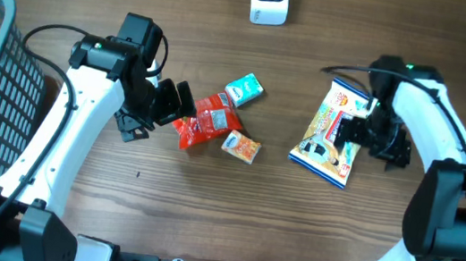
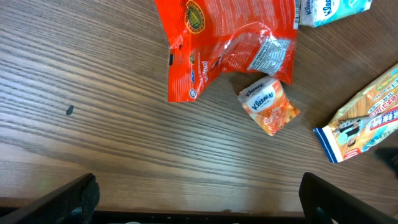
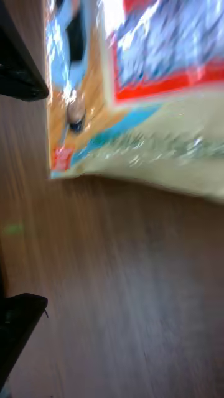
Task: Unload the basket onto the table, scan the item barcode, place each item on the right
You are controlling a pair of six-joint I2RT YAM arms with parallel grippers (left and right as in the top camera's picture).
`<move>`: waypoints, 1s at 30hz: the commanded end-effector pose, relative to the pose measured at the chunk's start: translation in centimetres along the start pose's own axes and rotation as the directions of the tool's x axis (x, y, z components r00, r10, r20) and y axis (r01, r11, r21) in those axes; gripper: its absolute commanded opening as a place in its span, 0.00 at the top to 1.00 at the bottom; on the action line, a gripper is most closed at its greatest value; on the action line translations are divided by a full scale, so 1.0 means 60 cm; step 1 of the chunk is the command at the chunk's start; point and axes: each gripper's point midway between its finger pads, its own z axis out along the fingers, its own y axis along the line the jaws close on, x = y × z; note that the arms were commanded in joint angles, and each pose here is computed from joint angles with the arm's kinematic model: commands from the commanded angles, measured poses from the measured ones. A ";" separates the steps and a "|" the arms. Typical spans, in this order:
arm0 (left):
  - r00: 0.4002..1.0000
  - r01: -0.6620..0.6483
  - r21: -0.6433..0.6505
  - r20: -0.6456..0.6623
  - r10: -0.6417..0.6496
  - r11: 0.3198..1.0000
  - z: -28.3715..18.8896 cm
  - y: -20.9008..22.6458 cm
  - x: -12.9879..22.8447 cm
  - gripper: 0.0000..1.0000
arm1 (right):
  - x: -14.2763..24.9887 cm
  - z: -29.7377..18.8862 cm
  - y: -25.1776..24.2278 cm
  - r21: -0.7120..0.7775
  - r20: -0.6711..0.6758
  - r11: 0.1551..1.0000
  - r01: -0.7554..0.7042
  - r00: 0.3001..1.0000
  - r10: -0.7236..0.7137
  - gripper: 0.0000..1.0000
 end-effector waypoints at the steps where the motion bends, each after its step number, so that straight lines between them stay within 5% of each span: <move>1: 1.000 -0.018 0.004 -0.003 0.018 1.000 0.000 -0.002 0.001 0.00 | -0.046 -0.043 0.080 -0.257 0.130 0.963 0.077 0.990 -0.045 0.00; 3: 1.000 -0.018 0.003 -0.002 0.018 1.000 0.000 -0.002 0.001 0.00 | -0.091 -0.042 0.041 -0.204 0.209 0.979 -0.020 0.976 0.064 0.00; 8: 1.000 -0.018 0.003 -0.003 0.018 1.000 0.000 -0.002 0.002 0.00 | -0.068 0.014 -0.003 -0.392 0.073 0.911 -0.128 0.983 0.169 0.00; 13: 1.000 -0.018 0.003 -0.002 0.018 1.000 0.000 -0.002 0.001 0.00 | -0.063 0.061 0.070 -0.650 0.095 0.758 -0.055 0.984 0.153 0.00; 18: 1.000 -0.018 0.003 -0.003 0.018 1.000 0.000 -0.002 0.002 0.00 | -0.072 0.104 0.075 -0.682 0.067 0.713 -0.163 0.957 0.282 0.01; 19: 1.000 -0.018 0.003 -0.003 0.018 1.000 0.000 -0.002 0.002 0.00 | -0.071 0.111 0.074 -0.678 0.073 0.717 -0.163 0.955 0.286 0.10; 23: 1.000 -0.018 0.004 -0.003 0.018 1.000 0.000 -0.002 0.001 0.00 | -0.075 0.128 0.053 -0.619 0.070 0.750 -0.233 0.935 0.348 0.89; 24: 1.000 -0.018 0.004 -0.003 0.018 1.000 0.000 -0.002 0.001 0.00 | -0.077 0.127 0.053 -0.621 0.072 0.749 -0.231 0.935 0.348 0.96; 28: 1.000 -0.018 0.003 -0.003 0.018 1.000 0.000 -0.002 0.002 0.00 | -0.089 0.052 0.073 -0.679 0.117 0.728 -0.091 0.966 0.230 0.96; 30: 1.000 -0.018 0.003 -0.003 0.018 1.000 0.000 -0.002 0.002 0.00 | -0.085 -0.047 0.119 -0.816 0.199 0.567 0.108 0.975 0.102 0.96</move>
